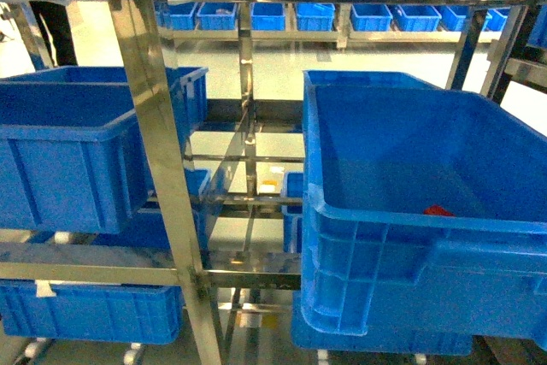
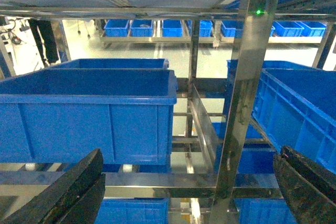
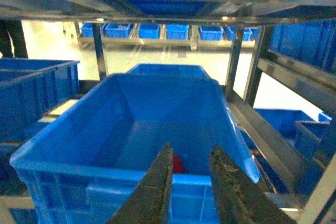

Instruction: Pick red block from blue box to shelf

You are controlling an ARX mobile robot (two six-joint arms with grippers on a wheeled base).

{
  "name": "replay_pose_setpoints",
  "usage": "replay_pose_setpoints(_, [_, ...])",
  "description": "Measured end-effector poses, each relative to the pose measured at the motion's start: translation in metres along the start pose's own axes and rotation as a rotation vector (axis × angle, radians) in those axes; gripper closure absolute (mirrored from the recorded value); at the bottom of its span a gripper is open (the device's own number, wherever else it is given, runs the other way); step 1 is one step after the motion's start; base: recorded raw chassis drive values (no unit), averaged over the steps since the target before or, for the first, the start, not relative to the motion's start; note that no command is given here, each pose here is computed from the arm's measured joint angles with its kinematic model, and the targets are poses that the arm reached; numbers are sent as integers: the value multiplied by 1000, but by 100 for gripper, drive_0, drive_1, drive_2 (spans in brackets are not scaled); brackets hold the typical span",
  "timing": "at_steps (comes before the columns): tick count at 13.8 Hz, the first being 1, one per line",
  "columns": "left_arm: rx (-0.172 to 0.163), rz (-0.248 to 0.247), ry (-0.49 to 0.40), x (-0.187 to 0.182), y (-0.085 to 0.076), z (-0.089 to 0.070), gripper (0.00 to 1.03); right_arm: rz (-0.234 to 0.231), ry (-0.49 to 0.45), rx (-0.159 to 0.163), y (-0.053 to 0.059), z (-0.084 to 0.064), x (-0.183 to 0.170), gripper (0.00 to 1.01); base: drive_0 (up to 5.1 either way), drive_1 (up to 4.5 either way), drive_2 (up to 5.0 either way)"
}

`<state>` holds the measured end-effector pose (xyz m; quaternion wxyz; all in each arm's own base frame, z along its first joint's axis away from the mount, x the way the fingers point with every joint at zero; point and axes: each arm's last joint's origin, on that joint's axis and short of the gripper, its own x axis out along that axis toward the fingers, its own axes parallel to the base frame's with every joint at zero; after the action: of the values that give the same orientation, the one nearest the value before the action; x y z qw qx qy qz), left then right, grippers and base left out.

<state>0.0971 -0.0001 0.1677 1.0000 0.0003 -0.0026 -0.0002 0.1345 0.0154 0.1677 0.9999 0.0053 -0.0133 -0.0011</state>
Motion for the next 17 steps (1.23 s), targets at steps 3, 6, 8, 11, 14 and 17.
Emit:
replay_pose_setpoints(3, [0,0,0,0,0,0,5,-2,17,-9,-14,3,-12,99,0,0,0])
replay_pose_setpoints(6, [0,0,0,0,0,0,5,0,15,-9,-15,3,-18,99,0,0,0])
replay_pose_setpoints(8, [0,0,0,0,0,0,5,0,14,-9,-15,3,-21,99,0,0,0])
replay_pose_setpoints(11, [0,0,0,0,0,0,5,0,16,-9,-15,3,-25,99,0,0,0])
replay_pose_setpoints(14, [0,1,0,0,0,0,5,2,60,-9,-15,-2,-35,99,0,0,0])
replay_pose_setpoints(17, [0,0,0,0,0,0,5,3,21,-8,-15,1,-37,99,0,0,0])
